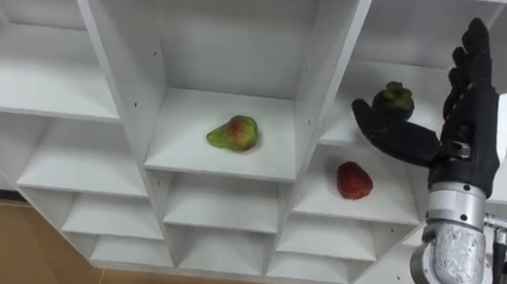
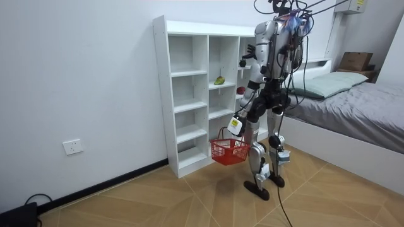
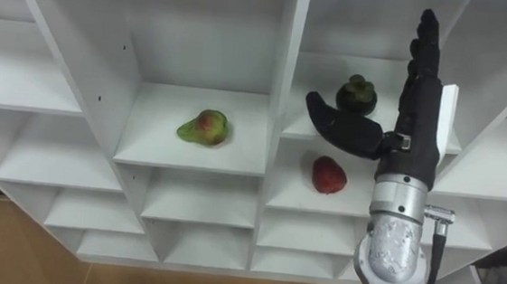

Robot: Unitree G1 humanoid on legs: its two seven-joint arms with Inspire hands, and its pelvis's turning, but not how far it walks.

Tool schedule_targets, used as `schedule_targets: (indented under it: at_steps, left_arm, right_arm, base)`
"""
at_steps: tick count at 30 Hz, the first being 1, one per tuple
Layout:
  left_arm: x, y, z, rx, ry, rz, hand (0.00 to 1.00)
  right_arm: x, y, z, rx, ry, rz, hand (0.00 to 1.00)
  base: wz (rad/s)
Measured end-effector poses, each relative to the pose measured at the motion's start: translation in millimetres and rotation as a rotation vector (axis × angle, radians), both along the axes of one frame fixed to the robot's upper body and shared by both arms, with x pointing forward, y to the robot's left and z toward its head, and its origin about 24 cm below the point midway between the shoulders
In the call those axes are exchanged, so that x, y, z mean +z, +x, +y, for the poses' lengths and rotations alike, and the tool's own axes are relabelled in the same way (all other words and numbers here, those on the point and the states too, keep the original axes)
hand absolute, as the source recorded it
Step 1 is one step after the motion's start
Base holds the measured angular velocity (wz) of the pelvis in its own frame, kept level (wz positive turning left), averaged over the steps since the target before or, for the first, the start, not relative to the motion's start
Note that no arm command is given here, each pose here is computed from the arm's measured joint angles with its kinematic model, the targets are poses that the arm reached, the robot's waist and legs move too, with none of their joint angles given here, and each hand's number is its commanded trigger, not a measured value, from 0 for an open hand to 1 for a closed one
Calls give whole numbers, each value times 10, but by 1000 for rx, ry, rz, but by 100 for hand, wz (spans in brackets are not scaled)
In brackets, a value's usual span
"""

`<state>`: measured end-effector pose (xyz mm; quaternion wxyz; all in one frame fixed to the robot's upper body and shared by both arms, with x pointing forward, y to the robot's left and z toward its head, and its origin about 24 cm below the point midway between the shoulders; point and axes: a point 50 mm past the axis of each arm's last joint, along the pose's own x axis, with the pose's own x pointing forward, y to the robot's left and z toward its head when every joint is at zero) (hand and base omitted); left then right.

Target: Collect fruits from the closet

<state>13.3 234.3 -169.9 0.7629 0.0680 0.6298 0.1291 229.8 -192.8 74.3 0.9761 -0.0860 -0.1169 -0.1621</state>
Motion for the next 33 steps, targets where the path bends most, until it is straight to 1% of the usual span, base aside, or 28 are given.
schedule_targets:
  at_steps: [4, 7, 13, 17, 24, 33]
  left_arm:
    - [-1, -28, -6, -24, 1, 16, 100]
    - [-1, -27, -9, -56, 3, 28, 100]
    - [15, 19, -22, -115, 12, 10, 100]
    - [15, 47, -35, -115, -5, 1, 100]
    - [32, 80, -13, -81, -9, -29, 100]
    - [30, 28, 1, -61, -22, -13, 100]
  right_arm:
    - [-149, 46, -57, -13, -8, 72, 0]
    - [-201, 69, -70, -13, -14, 105, 0]
    - [-263, 79, -94, 1, -25, 145, 0]
    - [-268, 91, -102, 6, -27, 156, 0]
    - [-296, 167, -256, -27, -34, 188, 0]
    - [-303, 196, -311, -49, -43, 221, 0]
  base:
    - [0]
    - [3]
    - [8]
    - [4]
    - [2]
    - [3]
